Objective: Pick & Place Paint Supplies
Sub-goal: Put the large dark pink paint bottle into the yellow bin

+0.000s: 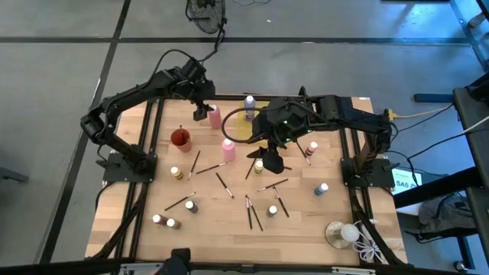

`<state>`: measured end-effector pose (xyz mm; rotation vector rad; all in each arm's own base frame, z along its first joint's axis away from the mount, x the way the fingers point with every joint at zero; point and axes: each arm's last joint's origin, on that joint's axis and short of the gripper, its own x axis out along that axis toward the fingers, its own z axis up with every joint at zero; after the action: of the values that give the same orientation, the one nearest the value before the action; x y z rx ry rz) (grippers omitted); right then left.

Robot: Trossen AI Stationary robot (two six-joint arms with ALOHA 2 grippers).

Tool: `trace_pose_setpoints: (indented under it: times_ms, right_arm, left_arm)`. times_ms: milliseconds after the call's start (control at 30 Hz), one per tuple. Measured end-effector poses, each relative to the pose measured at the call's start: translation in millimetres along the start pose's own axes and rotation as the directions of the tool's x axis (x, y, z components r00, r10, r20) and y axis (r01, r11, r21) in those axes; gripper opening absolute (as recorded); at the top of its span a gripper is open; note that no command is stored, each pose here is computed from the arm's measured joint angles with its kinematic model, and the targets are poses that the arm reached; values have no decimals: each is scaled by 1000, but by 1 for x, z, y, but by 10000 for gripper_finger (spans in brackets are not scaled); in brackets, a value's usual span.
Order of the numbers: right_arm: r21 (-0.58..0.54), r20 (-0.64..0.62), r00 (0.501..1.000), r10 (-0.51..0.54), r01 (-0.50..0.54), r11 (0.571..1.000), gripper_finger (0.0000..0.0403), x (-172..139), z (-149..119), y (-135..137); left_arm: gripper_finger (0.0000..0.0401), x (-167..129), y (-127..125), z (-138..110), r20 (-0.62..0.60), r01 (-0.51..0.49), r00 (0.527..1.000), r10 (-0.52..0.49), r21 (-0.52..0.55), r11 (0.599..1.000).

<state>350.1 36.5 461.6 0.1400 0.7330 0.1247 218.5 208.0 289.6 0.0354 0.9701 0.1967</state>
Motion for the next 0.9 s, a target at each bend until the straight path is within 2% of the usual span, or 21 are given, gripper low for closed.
trace_pose_setpoints:
  times_ms: [900]
  right_arm:
    - [2, 13, 1000, -11, 11, 1000, 208, 0, 1, -2]
  left_arm:
    - [237, 3, -4, 1, -10, 31, 999, -31, 60, 998]
